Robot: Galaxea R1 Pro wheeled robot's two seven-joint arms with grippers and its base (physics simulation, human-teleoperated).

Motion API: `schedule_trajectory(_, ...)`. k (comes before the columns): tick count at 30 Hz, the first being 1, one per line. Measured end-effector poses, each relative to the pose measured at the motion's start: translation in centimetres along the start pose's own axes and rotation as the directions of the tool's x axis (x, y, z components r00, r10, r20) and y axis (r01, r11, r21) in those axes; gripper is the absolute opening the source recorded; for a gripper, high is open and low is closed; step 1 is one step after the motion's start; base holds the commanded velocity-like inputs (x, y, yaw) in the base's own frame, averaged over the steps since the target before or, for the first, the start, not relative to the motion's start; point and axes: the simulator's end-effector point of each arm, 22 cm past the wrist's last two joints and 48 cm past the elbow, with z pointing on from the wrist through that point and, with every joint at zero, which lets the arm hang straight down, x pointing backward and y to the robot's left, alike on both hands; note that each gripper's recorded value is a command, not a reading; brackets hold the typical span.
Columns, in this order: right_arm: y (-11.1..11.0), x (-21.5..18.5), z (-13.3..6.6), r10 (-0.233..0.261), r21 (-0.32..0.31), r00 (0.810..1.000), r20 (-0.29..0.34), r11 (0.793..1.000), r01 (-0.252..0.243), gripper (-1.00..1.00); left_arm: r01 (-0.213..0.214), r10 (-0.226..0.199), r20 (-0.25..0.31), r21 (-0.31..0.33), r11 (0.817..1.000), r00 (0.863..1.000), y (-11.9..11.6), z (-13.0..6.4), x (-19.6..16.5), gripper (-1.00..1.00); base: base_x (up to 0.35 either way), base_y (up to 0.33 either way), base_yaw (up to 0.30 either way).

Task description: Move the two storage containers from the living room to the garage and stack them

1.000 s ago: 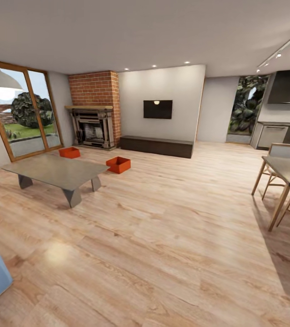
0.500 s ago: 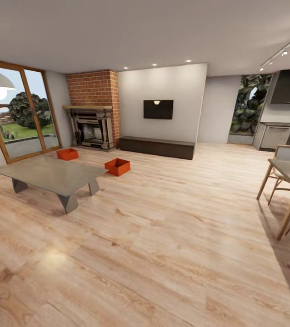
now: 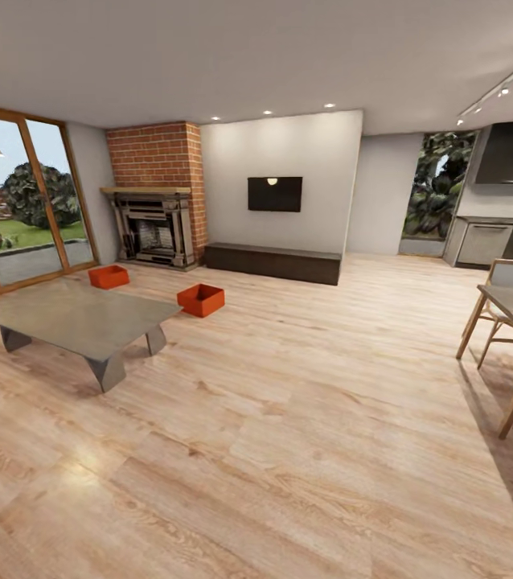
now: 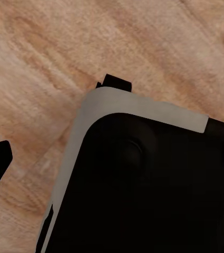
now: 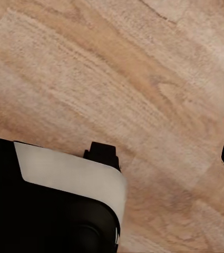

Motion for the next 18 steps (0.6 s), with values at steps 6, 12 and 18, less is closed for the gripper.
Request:
schedule_trajectory(6,0.02,-0.02,0.0,0.001,0.0,1.0,0.0,1.0,-0.001,1.0,0.0,0.0,0.0,0.0,1.0,1.0,0.0,0.0,-0.01,1.0,0.326,0.0,-0.14)
schedule_trajectory(12,-0.02,0.0,0.0,0.0,0.0,1.0,0.001,1.0,0.0,1.0,0.0,0.0,0.0,0.0,1.0,1.0,0.0,0.0,0.0,1.0,0.326,0.0,-0.04)
schedule_trajectory(18,-0.04,0.0,0.0,0.0,0.0,1.0,0.001,1.0,0.0,1.0,0.0,0.0,0.0,0.0,1.0,1.0,0.0,0.0,0.0,1.0,0.326,0.0,-0.006)
